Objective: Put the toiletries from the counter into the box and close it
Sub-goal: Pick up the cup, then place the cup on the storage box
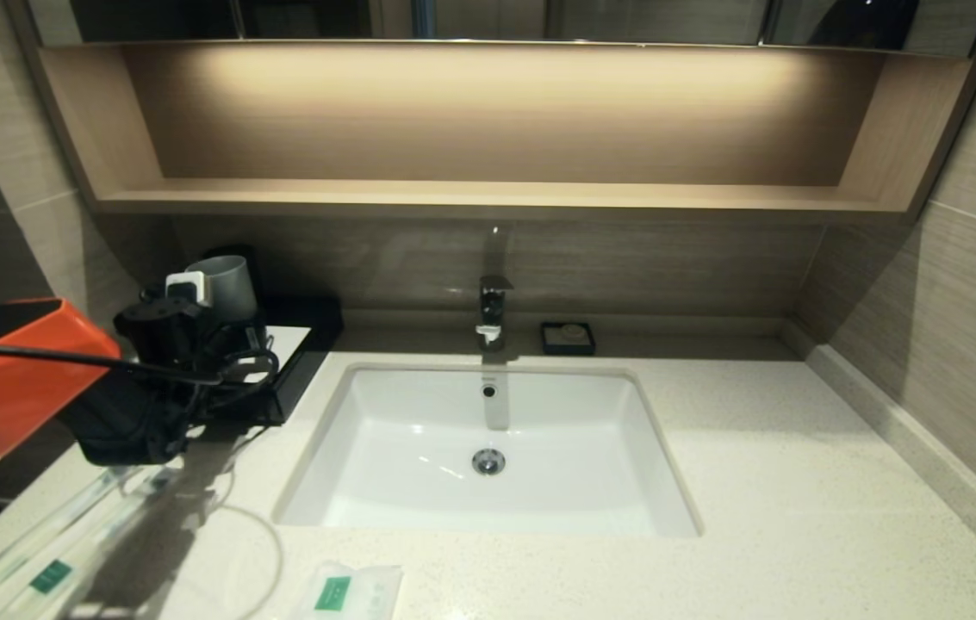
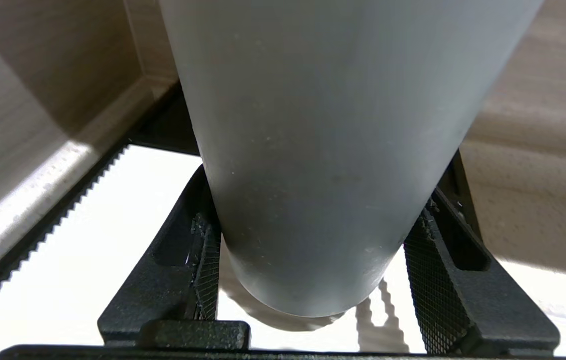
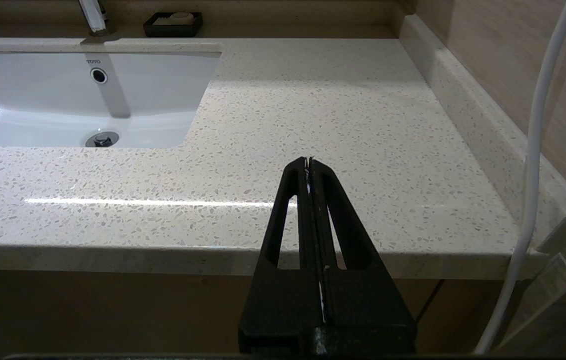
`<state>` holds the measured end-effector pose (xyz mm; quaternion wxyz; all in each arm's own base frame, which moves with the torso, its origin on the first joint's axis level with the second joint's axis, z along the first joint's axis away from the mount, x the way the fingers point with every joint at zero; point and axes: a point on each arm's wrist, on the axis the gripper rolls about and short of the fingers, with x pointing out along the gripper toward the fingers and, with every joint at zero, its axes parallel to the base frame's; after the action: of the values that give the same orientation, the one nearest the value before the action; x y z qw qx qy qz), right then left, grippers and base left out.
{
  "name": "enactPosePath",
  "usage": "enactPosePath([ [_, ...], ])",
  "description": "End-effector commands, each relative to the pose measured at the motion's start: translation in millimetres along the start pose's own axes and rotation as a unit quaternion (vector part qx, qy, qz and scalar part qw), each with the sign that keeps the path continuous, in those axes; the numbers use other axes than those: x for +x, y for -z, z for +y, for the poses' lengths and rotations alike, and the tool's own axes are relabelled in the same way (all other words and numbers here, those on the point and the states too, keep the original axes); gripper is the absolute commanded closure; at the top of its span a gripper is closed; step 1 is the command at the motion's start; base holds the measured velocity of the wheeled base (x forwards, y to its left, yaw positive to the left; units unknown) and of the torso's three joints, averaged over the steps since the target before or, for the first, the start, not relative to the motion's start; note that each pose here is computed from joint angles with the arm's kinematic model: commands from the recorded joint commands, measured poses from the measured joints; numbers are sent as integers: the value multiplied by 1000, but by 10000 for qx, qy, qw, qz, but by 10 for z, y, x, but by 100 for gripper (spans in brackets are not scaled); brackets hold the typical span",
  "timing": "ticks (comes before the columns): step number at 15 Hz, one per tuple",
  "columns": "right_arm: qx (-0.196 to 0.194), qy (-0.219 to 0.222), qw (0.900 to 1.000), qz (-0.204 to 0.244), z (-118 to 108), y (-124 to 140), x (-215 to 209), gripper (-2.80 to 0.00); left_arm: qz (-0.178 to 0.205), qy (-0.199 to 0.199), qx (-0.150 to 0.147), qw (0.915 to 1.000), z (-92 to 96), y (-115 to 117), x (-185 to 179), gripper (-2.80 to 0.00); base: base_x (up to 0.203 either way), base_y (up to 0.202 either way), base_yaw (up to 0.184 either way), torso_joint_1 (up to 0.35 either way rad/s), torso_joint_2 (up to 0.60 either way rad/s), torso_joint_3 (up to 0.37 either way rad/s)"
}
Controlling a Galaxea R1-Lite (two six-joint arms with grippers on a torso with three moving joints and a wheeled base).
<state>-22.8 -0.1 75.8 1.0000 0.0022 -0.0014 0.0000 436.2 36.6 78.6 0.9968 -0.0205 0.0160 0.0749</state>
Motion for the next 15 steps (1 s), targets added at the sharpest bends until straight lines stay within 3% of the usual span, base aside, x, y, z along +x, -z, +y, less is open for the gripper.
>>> enactPosePath([
  [1,1,0,10000,6,0,4,1,0,-11,29,-2,10000,-32,-69,-11,0,0,0,0,0,0,0],
  [15,1,0,10000,-1,0,0,0,0,-46,44,-1,10000,-176,-57,220,0,0,0,0,0,0,0],
])
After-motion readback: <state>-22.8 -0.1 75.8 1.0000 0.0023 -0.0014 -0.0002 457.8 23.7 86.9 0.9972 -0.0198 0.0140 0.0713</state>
